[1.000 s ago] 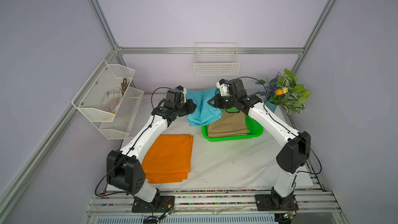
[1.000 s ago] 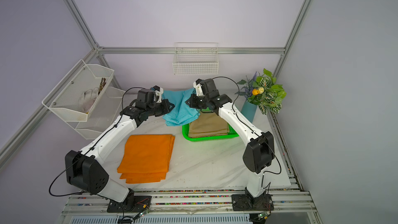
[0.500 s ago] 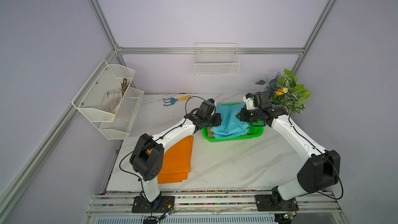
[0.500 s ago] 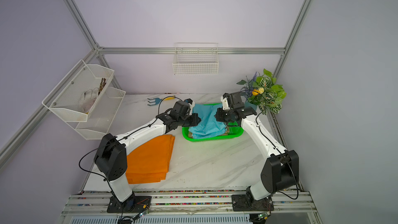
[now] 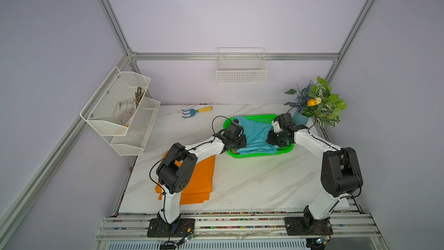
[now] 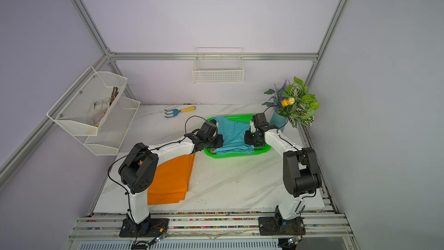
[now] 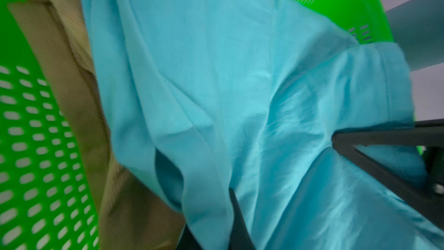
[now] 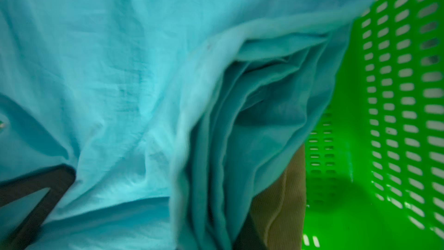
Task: Put the folded long pants in the basket
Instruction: Place the long pant in the basket, then move the long pant to the center of the board.
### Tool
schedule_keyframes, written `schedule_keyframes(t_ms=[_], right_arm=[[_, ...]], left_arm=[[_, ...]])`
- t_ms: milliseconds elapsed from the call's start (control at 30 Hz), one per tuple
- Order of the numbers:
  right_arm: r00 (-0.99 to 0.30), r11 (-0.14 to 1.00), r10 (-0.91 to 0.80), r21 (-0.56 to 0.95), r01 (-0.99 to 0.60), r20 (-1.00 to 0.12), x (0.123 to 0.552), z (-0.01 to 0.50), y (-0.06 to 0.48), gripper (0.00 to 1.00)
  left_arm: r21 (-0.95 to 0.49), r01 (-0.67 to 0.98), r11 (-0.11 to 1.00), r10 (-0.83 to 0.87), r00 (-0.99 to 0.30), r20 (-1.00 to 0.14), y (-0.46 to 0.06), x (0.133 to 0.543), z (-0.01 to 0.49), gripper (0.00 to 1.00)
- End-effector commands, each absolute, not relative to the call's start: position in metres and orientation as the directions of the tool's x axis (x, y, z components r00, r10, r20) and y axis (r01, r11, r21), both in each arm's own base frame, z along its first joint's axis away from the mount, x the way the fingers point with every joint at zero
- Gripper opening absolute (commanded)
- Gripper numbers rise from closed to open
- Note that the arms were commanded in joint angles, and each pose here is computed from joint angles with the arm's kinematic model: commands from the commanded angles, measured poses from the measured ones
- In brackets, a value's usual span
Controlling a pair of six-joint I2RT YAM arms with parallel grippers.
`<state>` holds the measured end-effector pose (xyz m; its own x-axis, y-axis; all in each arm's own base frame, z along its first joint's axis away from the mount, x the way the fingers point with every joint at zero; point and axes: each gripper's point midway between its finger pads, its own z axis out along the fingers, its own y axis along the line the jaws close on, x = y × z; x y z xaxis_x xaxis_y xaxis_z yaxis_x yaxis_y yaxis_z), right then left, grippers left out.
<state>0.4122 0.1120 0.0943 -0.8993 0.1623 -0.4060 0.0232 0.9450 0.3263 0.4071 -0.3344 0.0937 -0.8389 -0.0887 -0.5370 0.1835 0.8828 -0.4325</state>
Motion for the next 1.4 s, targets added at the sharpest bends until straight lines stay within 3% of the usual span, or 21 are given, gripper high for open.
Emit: schedule_keyframes(t_ms=[0, 100, 267, 367, 533, 600, 667, 700, 767, 833, 967, 1167, 1367], right_arm=[[-0.846, 0.968, 0.23, 0.207, 0.146, -0.482, 0.438, 0.082, 0.071, 0.0], [-0.839, 0.97, 0.23, 0.182, 0.159, -0.493, 0.446, 0.075, 0.067, 0.0], [-0.845, 0.971, 0.212, 0.01, 0.238, -0.49, 0.446, 0.058, 0.037, 0.0], [-0.845, 0.976, 0.198, 0.02, 0.217, -0.498, 0.445, 0.065, 0.04, 0.0], [-0.805, 0.982, 0.188, 0.132, 0.137, -0.562, 0.449, 0.111, 0.06, 0.27], [-0.797, 0.982, 0.172, 0.168, 0.09, -0.578, 0.451, 0.132, 0.068, 0.34], [-0.789, 0.979, 0.169, 0.192, 0.065, -0.59, 0.453, 0.151, 0.074, 0.49], [-0.782, 0.977, 0.17, 0.205, 0.055, -0.599, 0.454, 0.161, 0.077, 0.53], [-0.769, 0.974, 0.172, 0.221, 0.04, -0.616, 0.455, 0.177, 0.081, 0.55], [-0.747, 0.969, 0.171, 0.245, 0.01, -0.642, 0.454, 0.197, 0.087, 0.64], [-0.721, 0.953, 0.178, 0.299, -0.043, -0.67, 0.447, 0.226, 0.101, 0.98], [-0.691, 0.902, 0.156, 0.387, -0.193, -0.706, 0.418, 0.265, 0.154, 0.99], [-0.581, 0.791, 0.081, 0.407, -0.456, -0.81, 0.369, 0.304, 0.256, 1.0]], left_arm=[[-0.383, 0.13, 0.914, -0.05, -0.904, -0.425, -0.324, 0.389, 0.055, 0.0], [-0.342, 0.114, 0.933, -0.045, -0.905, -0.423, -0.321, 0.395, 0.051, 0.0], [-0.28, 0.099, 0.955, -0.017, -0.923, -0.384, -0.315, 0.395, 0.038, 0.0], [-0.28, 0.104, 0.954, -0.014, -0.921, -0.39, -0.315, 0.396, 0.041, 0.0], [-0.299, 0.146, 0.943, 0.004, -0.904, -0.428, -0.324, 0.406, 0.066, 0.01], [-0.319, 0.169, 0.933, 0.009, -0.894, -0.447, -0.331, 0.412, 0.081, 0.2], [-0.332, 0.19, 0.924, 0.012, -0.882, -0.47, -0.337, 0.419, 0.098, 0.51], [-0.338, 0.199, 0.92, 0.011, -0.875, -0.485, -0.339, 0.424, 0.108, 0.73], [-0.346, 0.222, 0.912, 0.013, -0.857, -0.515, -0.344, 0.432, 0.129, 1.0], [-0.361, 0.241, 0.901, 0.003, -0.835, -0.551, -0.345, 0.441, 0.154, 1.0], [-0.382, 0.255, 0.888, -0.041, -0.784, -0.619, -0.333, 0.454, 0.204, 1.0], [-0.366, 0.201, 0.909, -0.112, -0.727, -0.678, -0.272, 0.449, 0.255, 1.0], [-0.433, 0.09, 0.897, -0.21, -0.774, -0.597, -0.193, 0.416, 0.233, 1.0]])
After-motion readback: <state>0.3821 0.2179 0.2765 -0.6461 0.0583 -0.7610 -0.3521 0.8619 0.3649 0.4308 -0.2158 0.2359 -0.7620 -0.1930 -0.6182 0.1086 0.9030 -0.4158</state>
